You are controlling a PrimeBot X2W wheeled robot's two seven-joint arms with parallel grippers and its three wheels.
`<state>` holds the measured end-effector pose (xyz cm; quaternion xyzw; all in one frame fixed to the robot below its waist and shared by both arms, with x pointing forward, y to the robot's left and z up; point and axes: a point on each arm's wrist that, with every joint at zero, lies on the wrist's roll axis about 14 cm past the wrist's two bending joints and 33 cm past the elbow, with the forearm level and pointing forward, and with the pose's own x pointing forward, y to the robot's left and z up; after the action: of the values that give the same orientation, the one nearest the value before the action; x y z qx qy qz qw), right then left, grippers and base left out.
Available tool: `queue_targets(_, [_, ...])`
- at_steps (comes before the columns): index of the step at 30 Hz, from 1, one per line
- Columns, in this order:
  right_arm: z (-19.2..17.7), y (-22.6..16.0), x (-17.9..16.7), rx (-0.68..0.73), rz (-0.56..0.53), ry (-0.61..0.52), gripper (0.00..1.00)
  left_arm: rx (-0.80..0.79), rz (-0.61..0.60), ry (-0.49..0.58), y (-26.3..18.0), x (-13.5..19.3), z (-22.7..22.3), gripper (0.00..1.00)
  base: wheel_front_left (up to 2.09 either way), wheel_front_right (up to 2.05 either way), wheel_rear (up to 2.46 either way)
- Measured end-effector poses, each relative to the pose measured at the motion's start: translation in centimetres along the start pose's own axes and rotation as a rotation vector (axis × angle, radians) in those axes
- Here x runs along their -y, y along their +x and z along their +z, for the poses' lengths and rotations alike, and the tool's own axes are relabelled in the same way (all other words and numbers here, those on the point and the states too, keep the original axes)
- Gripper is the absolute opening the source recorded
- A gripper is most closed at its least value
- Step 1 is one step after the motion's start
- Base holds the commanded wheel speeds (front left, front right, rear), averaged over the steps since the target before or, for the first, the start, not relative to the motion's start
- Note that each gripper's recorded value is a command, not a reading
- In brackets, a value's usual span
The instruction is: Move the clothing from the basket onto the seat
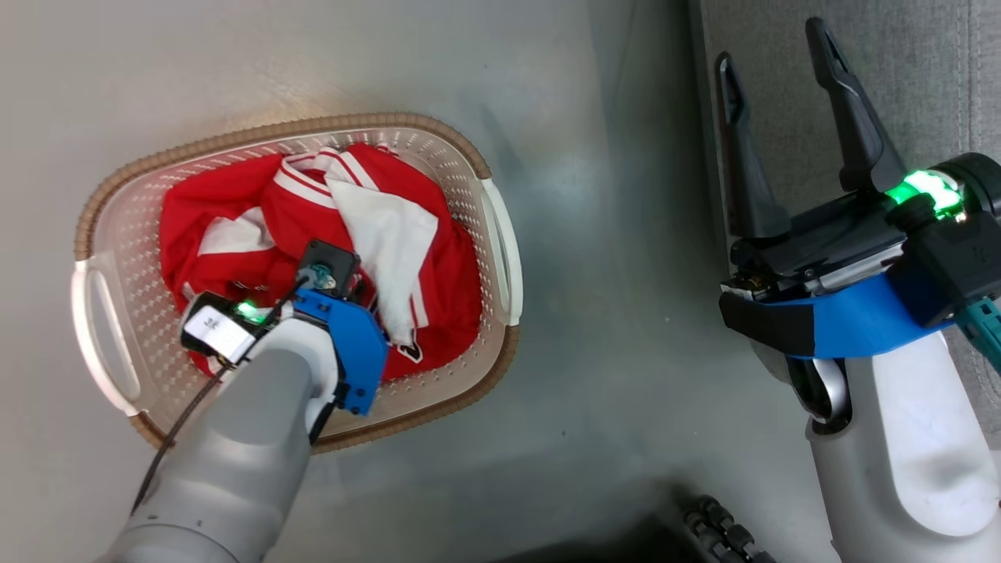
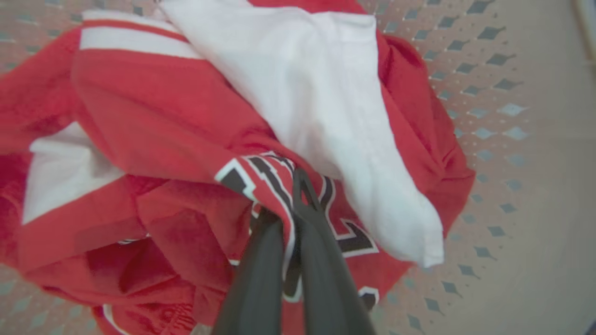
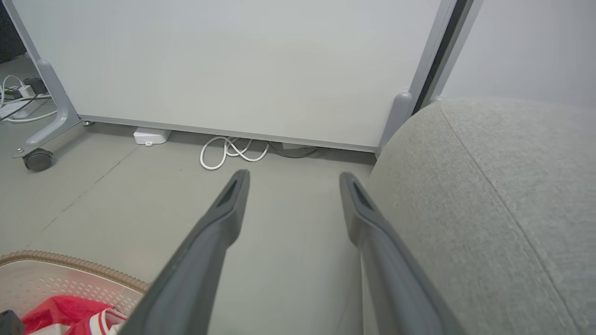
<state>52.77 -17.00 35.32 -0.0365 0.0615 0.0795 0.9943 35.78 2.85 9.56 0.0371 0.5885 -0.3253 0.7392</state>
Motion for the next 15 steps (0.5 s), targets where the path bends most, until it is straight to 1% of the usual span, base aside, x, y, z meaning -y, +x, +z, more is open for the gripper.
queue_targets(7, [2.8, -0.3, -0.4, 0.053, 0.005, -0.003, 1.0, 0.148, -0.024, -0.011, -2.4, 2.1, 2.7, 0.0, 0.0, 0.0, 0.0])
queue_targets(11, [4.6, -1.0, -0.4, 0.082, 0.001, -0.001, 1.0, 0.276, -0.019, -0.006, -4.5, 2.7, 5.2, 0.0, 0.0, 0.0, 0.0])
queue_targets(15, [6.1, -2.3, -0.5, 0.095, -0.003, 0.005, 1.0, 0.369, -0.006, 0.005, -7.1, 3.2, 6.8, 0.0, 0.0, 0.0, 0.0])
